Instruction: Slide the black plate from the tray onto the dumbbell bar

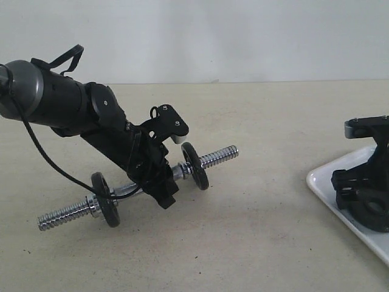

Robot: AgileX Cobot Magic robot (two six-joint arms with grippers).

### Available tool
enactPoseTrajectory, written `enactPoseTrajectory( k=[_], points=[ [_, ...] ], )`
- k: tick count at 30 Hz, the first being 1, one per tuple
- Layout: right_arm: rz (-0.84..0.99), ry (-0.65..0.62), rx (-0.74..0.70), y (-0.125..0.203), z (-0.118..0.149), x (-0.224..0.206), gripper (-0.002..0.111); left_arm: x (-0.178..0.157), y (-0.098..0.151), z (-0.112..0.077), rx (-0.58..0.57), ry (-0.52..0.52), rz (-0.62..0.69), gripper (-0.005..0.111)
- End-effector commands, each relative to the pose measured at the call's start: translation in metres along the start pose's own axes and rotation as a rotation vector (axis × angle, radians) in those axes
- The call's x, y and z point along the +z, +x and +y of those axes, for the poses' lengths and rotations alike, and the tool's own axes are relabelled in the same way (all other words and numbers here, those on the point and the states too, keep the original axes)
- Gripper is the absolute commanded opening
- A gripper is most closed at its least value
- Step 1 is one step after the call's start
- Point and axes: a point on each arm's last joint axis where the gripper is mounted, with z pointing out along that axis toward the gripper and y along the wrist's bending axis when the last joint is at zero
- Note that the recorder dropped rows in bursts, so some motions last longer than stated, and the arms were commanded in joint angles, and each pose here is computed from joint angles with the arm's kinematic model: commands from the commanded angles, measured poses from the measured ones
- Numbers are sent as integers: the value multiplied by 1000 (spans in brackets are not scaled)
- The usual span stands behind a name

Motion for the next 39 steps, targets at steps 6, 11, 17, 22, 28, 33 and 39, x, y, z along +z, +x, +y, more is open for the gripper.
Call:
enactPoseTrajectory(
  k=[6,11,17,22,28,33,39],
  points=[
    [70,-29,-16,9,3,11,105,7,10,-7,-14,62,59,4],
    [68,-38,0,9,4,11,105,7,10,-7,-14,62,59,4],
    [76,-39,0,9,4,11,105,7,10,-7,-14,62,59,4],
    [82,-39,0,10,4,9,105,7,10,-7,-14,62,59,4],
    [91,-39,0,11,4,9,105,7,10,-7,-14,62,59,4],
    [95,-39,0,11,4,9,105,7,10,-7,-14,62,59,4],
    [110,-38,4,13,3,9,105,7,10,-7,-14,62,59,4]
  ],
)
